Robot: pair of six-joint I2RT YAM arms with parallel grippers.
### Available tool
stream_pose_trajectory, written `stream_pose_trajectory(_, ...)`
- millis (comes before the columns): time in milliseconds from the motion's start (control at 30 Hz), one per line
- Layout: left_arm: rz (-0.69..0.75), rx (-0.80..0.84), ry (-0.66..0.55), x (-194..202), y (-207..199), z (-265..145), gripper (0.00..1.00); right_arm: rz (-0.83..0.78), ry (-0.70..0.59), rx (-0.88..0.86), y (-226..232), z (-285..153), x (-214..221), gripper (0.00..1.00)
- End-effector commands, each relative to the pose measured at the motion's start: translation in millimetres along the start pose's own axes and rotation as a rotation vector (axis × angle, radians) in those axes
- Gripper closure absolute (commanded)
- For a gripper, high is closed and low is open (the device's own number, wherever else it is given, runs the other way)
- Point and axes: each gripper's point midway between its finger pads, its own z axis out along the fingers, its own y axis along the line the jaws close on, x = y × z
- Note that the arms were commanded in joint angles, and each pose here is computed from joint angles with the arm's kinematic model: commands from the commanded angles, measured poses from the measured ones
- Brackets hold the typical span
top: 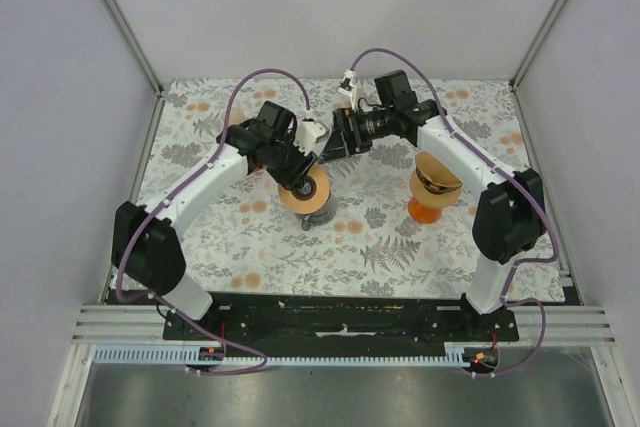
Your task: Place the coffee filter in the dripper
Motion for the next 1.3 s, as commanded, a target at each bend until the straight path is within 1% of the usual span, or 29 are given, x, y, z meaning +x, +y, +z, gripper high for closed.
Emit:
stream_pose_trajectory(0,-0.131,0.059,0.039,-7,-12,3,0.98,-0.099,-0.123,0.155,1,-39,-28,0.02)
stream_pose_trajectory(133,-0.168,0.063,0.065,-10,-10,13,0.98,-0.124,-0.158,0.3,-14,-62,-34,0.02)
stream_pose_trajectory(200,-0.183,0.092,0.074,-12,-13,18,0.98,-0.134,-0.168,0.348,-18,-71,-36,0.02)
stream_pose_trajectory(333,-0.205,0.141,0.111,-14,-17,27,0.98,-0.155,-0.174,0.429,-22,-88,-39,0.02)
stream_pose_trajectory(467,-0.217,0.16,0.148,-8,-20,38,0.97,-0.177,-0.175,0.482,-26,-101,-40,0.02)
stream_pose_trajectory(600,-0.206,0.159,0.173,-3,-19,45,0.89,-0.179,-0.181,0.502,-27,-109,-40,0.02)
stream_pose_trajectory(700,-0.201,0.149,0.179,-3,-16,48,0.78,-0.185,-0.195,0.506,-24,-115,-43,0.02)
stream_pose_trajectory(833,-0.196,0.153,0.171,-6,-16,48,0.53,-0.198,-0.218,0.516,-21,-125,-49,0.02)
stream_pose_trajectory(900,-0.191,0.154,0.164,-9,-15,48,0.46,-0.21,-0.235,0.523,-19,-132,-53,0.02)
stream_pose_trajectory(1000,-0.181,0.153,0.153,-12,-14,46,0.38,-0.225,-0.265,0.544,-18,-144,-61,0.02)
stream_pose_trajectory(1067,-0.177,0.163,0.153,-12,-16,46,0.35,-0.233,-0.288,0.573,-20,-155,-67,0.02)
stream_pose_trajectory(1233,-0.169,0.162,0.159,-12,-14,49,0.34,-0.23,-0.341,0.628,-28,-181,-80,0.02)
stream_pose_trajectory(1267,-0.167,0.155,0.156,-13,-12,47,0.35,-0.253,-0.346,0.647,-32,-189,-84,0.02)
